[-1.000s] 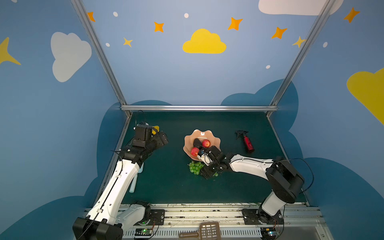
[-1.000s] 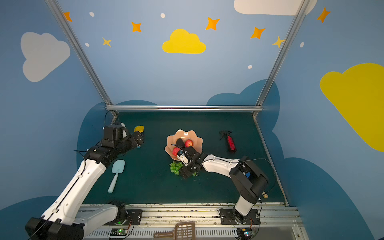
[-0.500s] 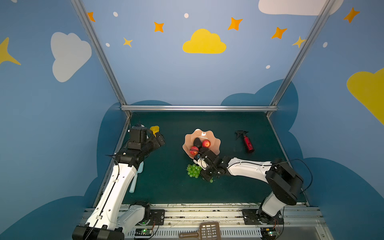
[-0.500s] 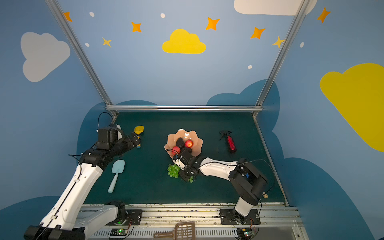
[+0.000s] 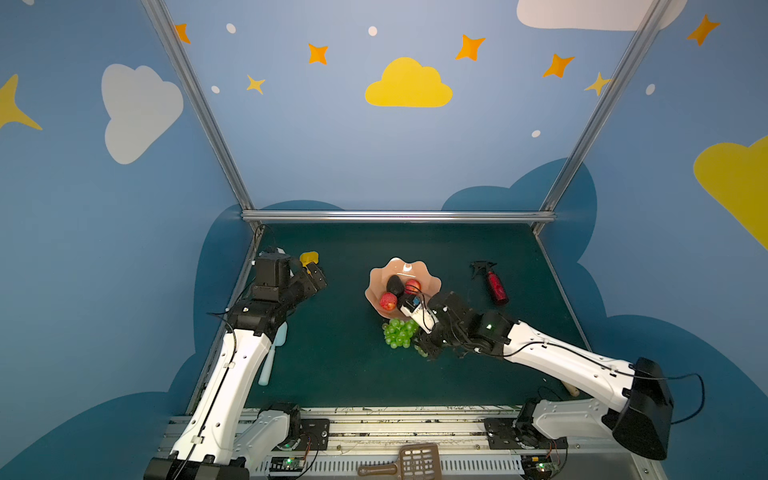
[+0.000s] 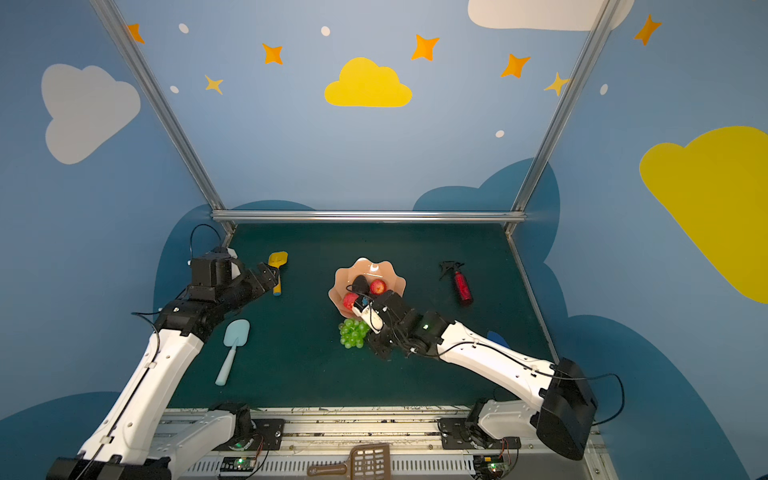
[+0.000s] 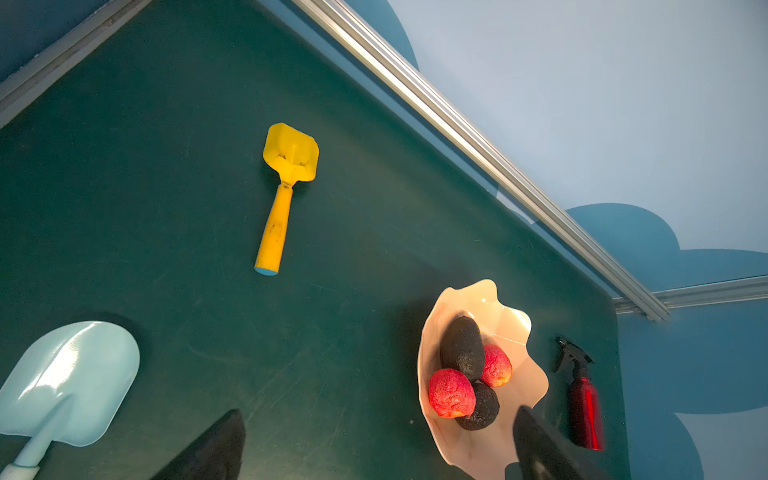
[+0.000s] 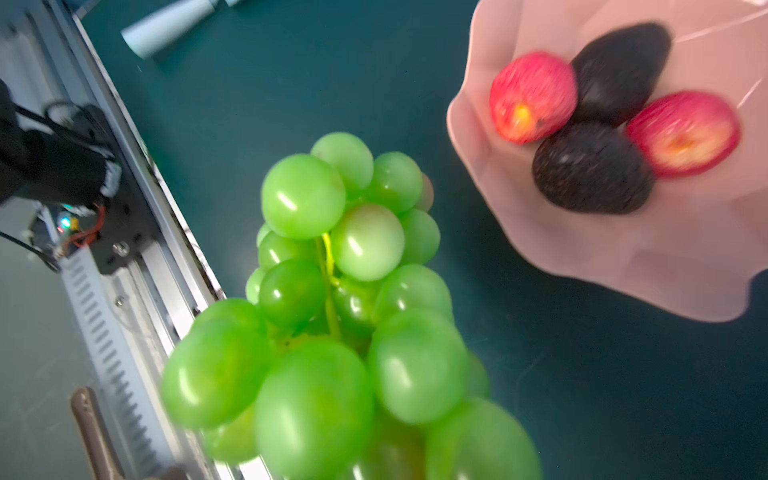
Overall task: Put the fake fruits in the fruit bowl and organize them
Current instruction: 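Grasp the green grapes with the right gripper while the left arm withdraws, then lay the green grapes on top of the fruit in the bowl with the right gripper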
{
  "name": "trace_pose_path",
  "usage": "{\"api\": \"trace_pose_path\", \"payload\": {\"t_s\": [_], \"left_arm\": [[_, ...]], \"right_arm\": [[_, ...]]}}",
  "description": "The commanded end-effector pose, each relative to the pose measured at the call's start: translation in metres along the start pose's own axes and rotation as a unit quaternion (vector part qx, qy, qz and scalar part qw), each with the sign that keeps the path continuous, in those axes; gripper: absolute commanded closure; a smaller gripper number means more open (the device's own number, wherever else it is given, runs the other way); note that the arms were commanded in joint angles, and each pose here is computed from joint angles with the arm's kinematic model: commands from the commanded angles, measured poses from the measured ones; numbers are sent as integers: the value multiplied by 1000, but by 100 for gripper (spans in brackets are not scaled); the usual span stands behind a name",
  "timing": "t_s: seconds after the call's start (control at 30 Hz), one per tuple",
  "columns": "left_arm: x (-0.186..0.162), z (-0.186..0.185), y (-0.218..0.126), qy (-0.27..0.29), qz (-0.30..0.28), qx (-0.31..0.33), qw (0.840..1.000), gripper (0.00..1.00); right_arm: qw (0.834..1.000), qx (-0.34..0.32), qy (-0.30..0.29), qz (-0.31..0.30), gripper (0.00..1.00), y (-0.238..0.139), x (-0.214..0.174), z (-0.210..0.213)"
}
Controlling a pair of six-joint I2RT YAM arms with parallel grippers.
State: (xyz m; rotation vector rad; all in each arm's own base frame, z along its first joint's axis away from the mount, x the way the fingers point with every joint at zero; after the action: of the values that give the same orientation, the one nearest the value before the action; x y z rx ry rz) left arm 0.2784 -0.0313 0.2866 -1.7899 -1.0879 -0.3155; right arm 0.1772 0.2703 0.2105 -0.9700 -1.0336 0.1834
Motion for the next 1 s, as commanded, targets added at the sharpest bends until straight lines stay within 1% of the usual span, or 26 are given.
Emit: {"api": "trace_pose_path", "payload": {"t_s": [0.0, 0.07, 0.13, 0.3, 0.47, 0.5, 0.53, 0.6, 0.67, 0.83, 0.97], "left_arm": [[7, -1, -2, -2, -23, -4, 1000, 0], [7, -1, -2, -5, -28, -6, 1000, 0], [7, -1, -1, -4, -30, -9, 999, 0], [8, -2, -1, 1, -39, -16, 999, 0], [14, 0, -7, 10, -67, -8, 998, 0], [16, 0, -8, 12, -74, -8, 997, 0], [16, 0, -9, 13, -79, -12, 997, 0], [16, -3, -10, 15, -87, -27, 996, 0], [16, -4, -9, 15, -92, -36, 995, 0], [17, 0, -6, 23, -102, -26, 994, 1], [18, -1, -1, 43, -109, -27, 993, 0]], "right_arm": [[998, -27, 20, -47, 76, -6, 29, -23], [997, -35, 43, -56, 76, -1, 44, -41], [996, -38, 52, -54, 76, 9, 55, -57], [998, -29, 43, -25, 76, 42, 66, -83], [997, -17, 62, 30, 74, 67, 67, -98], [996, -17, 71, 41, 72, 71, 66, -101], [995, -17, 84, 55, 69, 76, 65, -104], [993, -6, 95, 72, 57, 82, 62, -107], [992, -6, 100, 72, 49, 84, 61, -110], [992, -14, 112, 63, 40, 79, 64, -118], [991, -24, 124, 44, 33, 60, 69, -121]]}}
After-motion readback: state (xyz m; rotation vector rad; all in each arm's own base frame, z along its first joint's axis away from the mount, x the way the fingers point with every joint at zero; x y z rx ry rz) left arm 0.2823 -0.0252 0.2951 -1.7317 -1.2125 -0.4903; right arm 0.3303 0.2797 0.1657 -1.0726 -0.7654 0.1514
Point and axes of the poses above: each gripper's point midway between its finger pads, its own y axis out along the fingers, its own z axis along the line the jaws close on, x = y × z, the point moved 5 cm from there along -y, back along the fingers, and after that the axes turned 2 degrees about y, right-handed, at the moved point
